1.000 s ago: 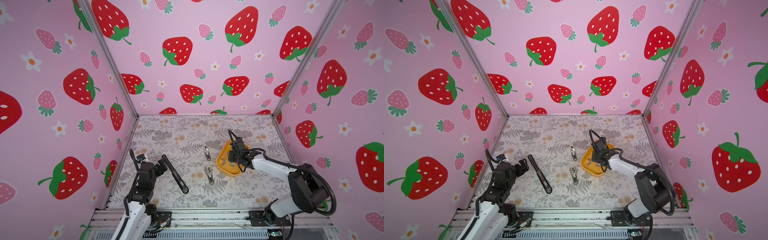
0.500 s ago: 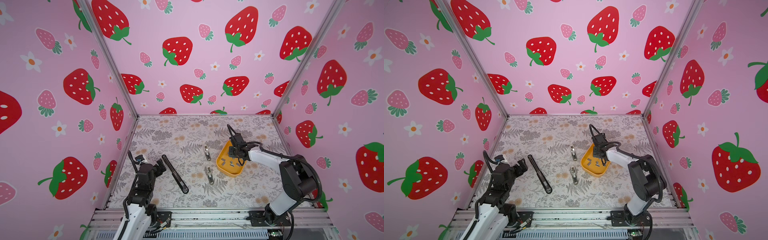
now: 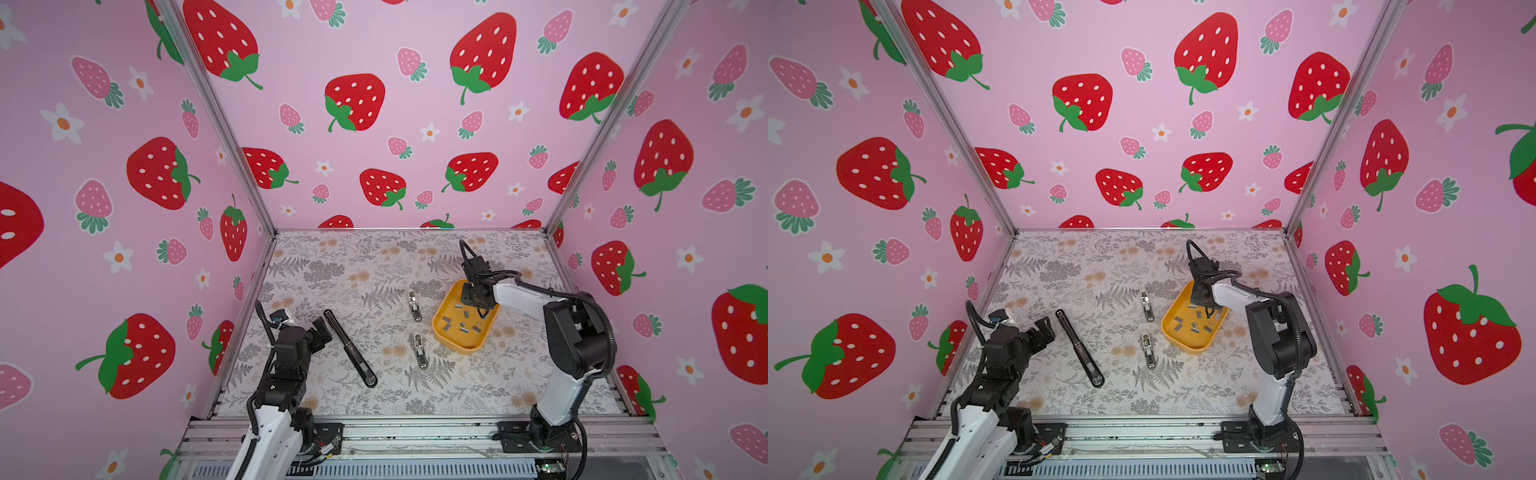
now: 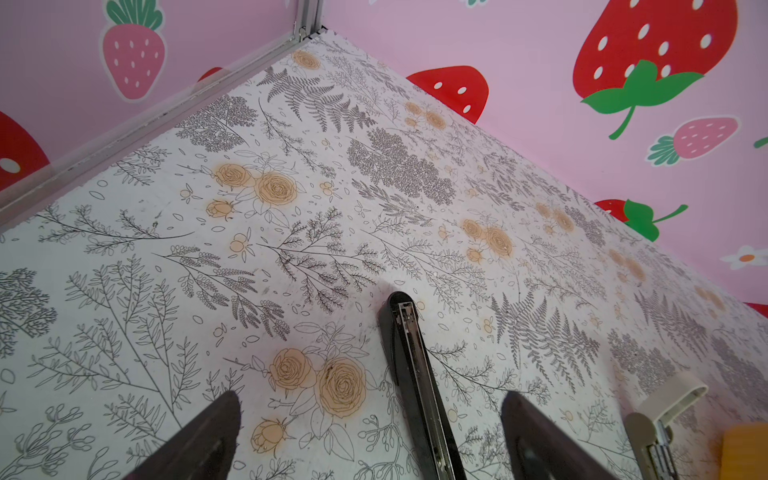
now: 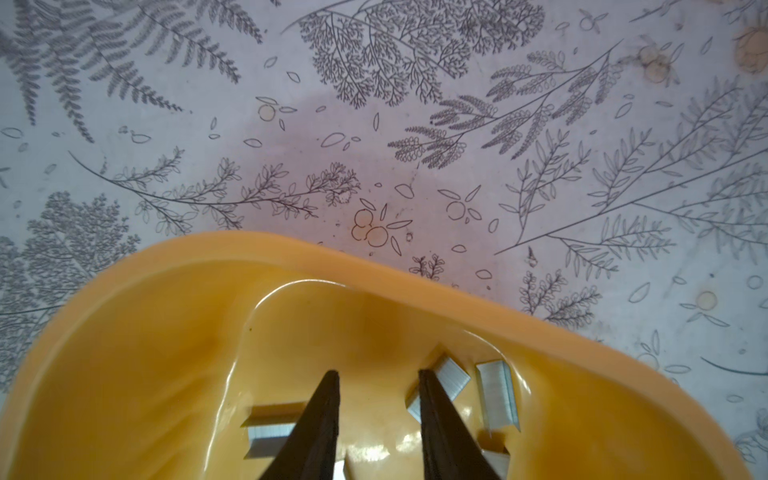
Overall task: Load the staples into the stapler
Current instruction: 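Lower the right gripper into the yellow tray and pinch a staple strip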
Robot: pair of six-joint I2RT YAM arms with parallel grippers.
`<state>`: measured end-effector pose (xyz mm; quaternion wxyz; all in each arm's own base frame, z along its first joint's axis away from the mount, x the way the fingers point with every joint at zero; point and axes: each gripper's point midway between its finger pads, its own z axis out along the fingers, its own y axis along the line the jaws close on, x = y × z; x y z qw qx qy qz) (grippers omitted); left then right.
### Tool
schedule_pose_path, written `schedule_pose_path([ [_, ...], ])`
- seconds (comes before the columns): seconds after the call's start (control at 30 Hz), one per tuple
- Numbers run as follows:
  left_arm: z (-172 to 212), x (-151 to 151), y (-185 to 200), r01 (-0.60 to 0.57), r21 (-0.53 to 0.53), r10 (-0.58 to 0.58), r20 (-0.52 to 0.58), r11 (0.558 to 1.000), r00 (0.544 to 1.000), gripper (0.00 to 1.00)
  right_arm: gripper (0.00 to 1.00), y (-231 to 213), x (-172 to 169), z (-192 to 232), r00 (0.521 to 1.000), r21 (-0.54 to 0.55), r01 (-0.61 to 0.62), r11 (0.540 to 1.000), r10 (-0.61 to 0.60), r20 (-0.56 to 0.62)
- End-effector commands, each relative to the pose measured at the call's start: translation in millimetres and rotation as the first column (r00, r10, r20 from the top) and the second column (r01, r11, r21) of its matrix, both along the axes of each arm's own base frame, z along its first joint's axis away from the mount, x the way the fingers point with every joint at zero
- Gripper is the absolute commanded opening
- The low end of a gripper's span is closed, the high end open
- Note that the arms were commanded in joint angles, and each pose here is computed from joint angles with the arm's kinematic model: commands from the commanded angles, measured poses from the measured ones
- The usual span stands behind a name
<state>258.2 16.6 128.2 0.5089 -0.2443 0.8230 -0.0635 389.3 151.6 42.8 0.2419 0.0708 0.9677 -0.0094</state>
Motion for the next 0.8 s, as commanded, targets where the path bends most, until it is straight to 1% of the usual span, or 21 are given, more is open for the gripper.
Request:
schedule_pose_path([
  [0.0,1.1,1.3,1.4,-0.009,-0.017,0.010,0.019,1.000,1.000,0.99,0.36,-14.9,-6.2,-2.1,0.996,-0.054,0.075,0.996,-0.077,-0.043],
  [0.1,1.3,1.0,1.7,-0.010,-0.019,0.010,0.020,1.000,1.000,0.99,0.38,-21.0,-9.2,-1.1,0.994,-0.078,0.092,0.993,-0.096,-0.051],
  [0.23,0.1,0.2,2.3,-0.012,-0.024,0.013,0.019,1.000,1.000,0.99,0.39,-24.0,-13.1,-2.9,0.991,-0.076,0.110,0.991,-0.115,-0.062],
  [0.3,0.6,-0.1,2.7,-0.014,-0.026,0.015,0.022,1.000,1.000,0.99,0.41,-22.5,-12.7,-6.7,0.991,-0.055,0.106,0.993,-0.110,-0.074],
  [0.47,0.2,-1.5,3.9,-0.020,-0.028,0.020,0.023,0.999,1.000,0.99,0.41,-19.2,-12.1,-20.2,0.988,0.007,0.110,0.994,-0.108,-0.114],
  [0.77,0.2,-2.0,4.5,-0.022,-0.033,0.023,0.025,0.999,0.999,0.99,0.40,-11.1,-8.1,-32.0,0.985,0.044,0.107,0.993,-0.100,-0.139],
])
